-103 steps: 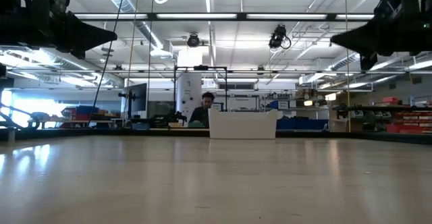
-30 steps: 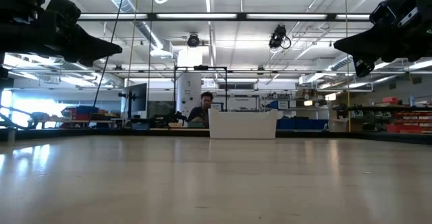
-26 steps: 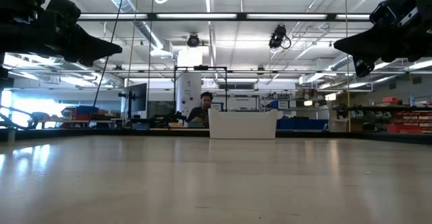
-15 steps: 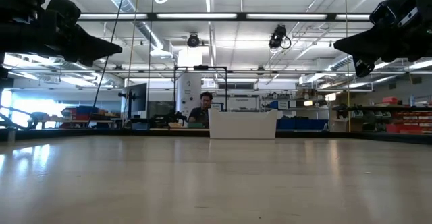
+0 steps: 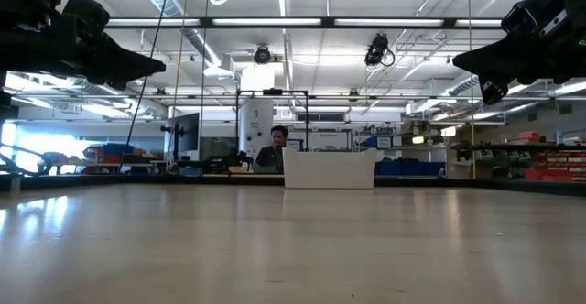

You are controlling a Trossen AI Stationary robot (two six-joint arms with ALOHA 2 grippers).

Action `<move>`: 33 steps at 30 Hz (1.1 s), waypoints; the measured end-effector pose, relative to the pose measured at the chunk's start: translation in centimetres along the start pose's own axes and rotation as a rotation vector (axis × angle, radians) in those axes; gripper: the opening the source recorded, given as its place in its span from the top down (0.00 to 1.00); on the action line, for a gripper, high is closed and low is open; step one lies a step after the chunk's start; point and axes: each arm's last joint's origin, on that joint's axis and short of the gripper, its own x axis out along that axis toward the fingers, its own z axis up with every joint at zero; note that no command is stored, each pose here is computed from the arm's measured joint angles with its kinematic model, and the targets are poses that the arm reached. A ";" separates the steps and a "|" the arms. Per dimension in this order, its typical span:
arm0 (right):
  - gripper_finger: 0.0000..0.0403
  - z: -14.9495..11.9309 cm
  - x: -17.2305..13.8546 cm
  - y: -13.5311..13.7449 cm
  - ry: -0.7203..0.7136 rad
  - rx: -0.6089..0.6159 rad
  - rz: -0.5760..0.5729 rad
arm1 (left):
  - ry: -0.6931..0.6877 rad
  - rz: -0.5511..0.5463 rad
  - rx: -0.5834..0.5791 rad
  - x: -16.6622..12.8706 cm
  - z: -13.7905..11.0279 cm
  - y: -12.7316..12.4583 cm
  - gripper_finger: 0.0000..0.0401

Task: Pick and place USB-C Cables
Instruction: Return to Home Position

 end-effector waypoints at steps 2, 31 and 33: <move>0.98 0.0 0.0 0.0 0.000 0.000 0.000 | 0.000 0.000 0.000 0.0 0.0 0.0 0.91; 0.98 0.0 0.0 0.0 0.001 0.000 0.001 | 0.000 0.000 0.000 0.0 0.0 0.0 0.90; 0.98 0.0 0.0 0.0 0.000 0.000 0.001 | 0.000 0.000 0.000 0.0 0.0 0.0 0.90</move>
